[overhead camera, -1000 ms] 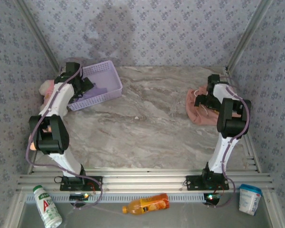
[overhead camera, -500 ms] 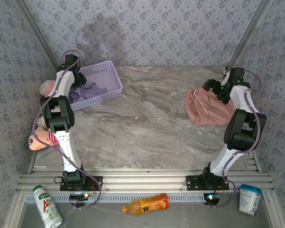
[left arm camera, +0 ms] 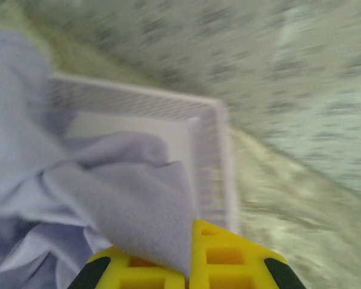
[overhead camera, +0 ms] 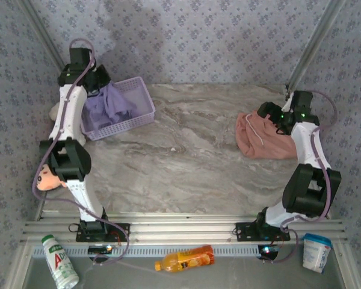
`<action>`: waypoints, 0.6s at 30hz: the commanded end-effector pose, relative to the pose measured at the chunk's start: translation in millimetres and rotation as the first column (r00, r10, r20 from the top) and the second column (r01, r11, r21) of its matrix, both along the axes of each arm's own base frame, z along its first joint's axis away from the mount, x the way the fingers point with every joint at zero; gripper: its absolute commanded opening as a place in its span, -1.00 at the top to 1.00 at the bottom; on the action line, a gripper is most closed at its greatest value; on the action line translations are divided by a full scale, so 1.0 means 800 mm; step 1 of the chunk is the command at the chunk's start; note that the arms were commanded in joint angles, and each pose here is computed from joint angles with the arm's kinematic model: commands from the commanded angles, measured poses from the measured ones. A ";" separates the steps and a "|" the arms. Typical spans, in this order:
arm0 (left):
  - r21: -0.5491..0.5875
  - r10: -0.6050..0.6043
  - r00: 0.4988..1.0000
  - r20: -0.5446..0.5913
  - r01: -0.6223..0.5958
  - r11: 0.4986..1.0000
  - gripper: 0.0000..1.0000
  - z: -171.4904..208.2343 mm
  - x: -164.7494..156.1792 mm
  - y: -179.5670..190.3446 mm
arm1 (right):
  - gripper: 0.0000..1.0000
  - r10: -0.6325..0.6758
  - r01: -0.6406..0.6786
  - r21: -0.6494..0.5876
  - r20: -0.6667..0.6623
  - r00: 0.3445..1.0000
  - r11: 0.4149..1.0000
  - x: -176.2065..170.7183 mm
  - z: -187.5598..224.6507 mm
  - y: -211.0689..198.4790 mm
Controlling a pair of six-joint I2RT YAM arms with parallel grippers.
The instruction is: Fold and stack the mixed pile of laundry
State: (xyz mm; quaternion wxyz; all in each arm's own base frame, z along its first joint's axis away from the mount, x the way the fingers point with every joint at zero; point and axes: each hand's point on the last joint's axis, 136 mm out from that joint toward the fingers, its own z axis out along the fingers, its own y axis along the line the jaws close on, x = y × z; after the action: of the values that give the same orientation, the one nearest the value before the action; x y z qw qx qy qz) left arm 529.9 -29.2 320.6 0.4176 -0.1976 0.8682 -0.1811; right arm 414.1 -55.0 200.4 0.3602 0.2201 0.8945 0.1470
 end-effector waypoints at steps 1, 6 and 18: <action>-0.081 -0.131 0.950 0.284 0.160 0.984 1.00 0.140 -0.035 -0.070 | -1.00 0.009 -0.008 -0.007 0.075 0.997 1.000 0.002 0.025 0.007; -0.078 -0.293 0.862 0.414 0.355 0.932 1.00 0.206 -0.088 -0.165 | -1.00 0.014 -0.016 0.038 0.057 0.998 0.999 -0.011 0.038 0.017; -0.118 -0.517 0.841 0.159 0.536 0.836 1.00 0.039 -0.134 -0.353 | -1.00 0.029 -0.032 0.033 0.105 0.994 0.999 -0.040 0.062 0.023</action>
State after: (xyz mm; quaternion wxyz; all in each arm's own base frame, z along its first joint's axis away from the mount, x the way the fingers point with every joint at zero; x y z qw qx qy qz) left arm 399.5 -311.9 411.6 0.4148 0.0708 0.8128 -0.4029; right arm 391.9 -39.8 254.2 0.4100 0.2059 0.8712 0.1746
